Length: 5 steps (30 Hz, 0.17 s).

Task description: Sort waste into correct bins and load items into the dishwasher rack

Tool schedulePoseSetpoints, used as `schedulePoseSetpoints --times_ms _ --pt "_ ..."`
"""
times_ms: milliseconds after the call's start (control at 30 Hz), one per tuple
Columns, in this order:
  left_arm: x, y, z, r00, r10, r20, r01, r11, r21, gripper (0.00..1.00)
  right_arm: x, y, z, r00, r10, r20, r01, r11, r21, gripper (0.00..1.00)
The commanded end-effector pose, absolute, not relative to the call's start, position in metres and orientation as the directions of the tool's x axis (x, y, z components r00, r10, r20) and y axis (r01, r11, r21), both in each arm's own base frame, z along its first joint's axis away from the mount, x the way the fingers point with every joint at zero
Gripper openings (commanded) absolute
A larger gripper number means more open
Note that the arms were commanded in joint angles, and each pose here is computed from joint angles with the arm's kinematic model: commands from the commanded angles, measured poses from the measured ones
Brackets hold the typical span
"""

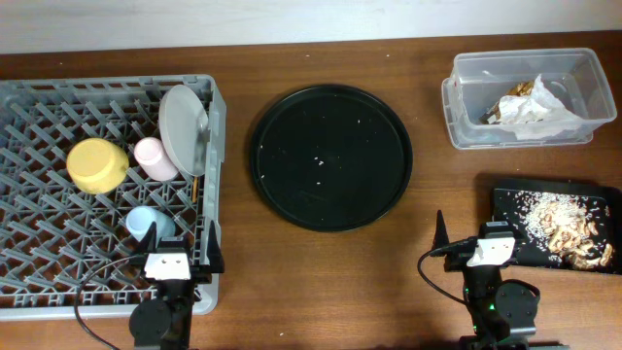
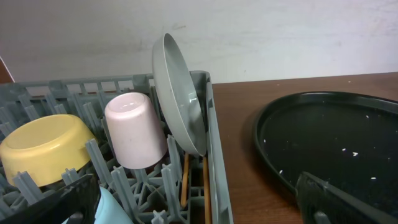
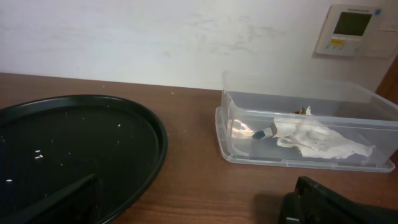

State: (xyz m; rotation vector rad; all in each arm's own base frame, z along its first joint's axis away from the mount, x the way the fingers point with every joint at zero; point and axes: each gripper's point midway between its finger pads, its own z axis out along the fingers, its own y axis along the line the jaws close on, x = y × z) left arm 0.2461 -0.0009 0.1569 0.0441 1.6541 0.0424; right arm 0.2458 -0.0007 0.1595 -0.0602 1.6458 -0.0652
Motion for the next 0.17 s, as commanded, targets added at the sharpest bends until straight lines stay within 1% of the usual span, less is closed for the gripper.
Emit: schedulePoseSetpoints --times_ms 0,133 --pt "0.2459 -0.0013 0.1561 -0.080 0.071 -0.994 0.005 0.997 0.071 1.00 0.2460 -0.0044 0.1555 -0.081 -0.074 -0.994 0.019 0.997 -0.076 0.98" --pt "0.2459 -0.0013 0.1561 -0.080 0.071 -0.994 0.005 0.997 0.071 1.00 0.2459 -0.0044 0.1554 -0.081 -0.074 -0.994 0.019 0.997 -0.076 0.98"
